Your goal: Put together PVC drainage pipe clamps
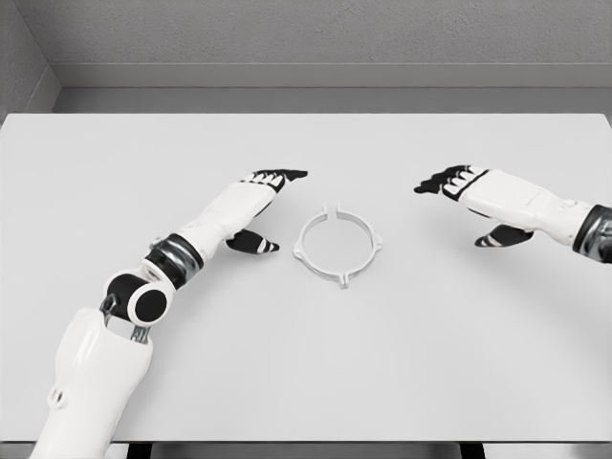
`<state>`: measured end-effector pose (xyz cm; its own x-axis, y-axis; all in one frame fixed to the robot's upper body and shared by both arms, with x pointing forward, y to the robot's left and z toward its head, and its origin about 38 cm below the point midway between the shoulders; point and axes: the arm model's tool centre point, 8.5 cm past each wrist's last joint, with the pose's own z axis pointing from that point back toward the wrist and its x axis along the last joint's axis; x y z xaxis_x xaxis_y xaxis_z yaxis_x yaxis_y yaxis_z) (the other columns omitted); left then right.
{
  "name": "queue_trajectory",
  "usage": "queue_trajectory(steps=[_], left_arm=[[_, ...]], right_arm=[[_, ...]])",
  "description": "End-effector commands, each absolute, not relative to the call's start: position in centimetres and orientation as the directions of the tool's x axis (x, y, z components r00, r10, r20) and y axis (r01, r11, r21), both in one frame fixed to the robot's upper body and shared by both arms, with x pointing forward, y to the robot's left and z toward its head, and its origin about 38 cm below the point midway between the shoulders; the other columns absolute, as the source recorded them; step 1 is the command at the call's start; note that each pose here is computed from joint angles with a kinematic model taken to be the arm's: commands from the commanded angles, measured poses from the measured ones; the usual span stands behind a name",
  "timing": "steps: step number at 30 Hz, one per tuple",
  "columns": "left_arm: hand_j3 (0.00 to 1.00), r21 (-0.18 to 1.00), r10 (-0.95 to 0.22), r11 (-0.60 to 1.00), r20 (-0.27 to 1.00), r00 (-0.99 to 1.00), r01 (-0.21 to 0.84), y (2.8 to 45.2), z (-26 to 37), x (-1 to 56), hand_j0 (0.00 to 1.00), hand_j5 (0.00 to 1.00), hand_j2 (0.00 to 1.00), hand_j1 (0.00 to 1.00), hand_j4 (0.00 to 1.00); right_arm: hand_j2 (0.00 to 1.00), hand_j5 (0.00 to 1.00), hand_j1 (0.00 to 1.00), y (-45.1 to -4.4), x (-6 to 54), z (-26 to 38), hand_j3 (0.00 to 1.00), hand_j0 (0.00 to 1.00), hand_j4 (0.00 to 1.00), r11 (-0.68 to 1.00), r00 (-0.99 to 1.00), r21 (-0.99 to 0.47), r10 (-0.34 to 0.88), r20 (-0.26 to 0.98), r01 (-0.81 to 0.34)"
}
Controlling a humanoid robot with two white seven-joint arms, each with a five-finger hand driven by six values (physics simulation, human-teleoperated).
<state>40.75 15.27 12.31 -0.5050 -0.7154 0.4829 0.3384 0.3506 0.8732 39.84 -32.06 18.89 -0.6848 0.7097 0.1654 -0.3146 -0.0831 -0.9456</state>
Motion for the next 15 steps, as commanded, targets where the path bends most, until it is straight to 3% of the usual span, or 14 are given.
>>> queue_trajectory(steps=[1, 15], left_arm=[[1.00, 0.874, -0.711, 0.353, 0.483, -0.510, 0.335, 15.2, 12.5, 40.7, 1.00, 1.00, 1.00, 1.00, 1.00], [1.00, 0.870, -0.697, 0.347, 0.488, -0.525, 0.349, 14.1, 12.3, 40.3, 1.00, 1.00, 1.00, 1.00, 1.00]], right_arm=[[1.00, 1.00, 1.00, -32.0, 39.8, 18.8, 1.00, 1.00, 1.00, -0.082, -0.687, -0.944, 0.707, 0.171, -0.320], [1.00, 1.00, 1.00, -30.9, 39.5, 18.6, 1.00, 1.00, 1.00, -0.073, -0.702, -0.946, 0.689, 0.180, -0.315]])
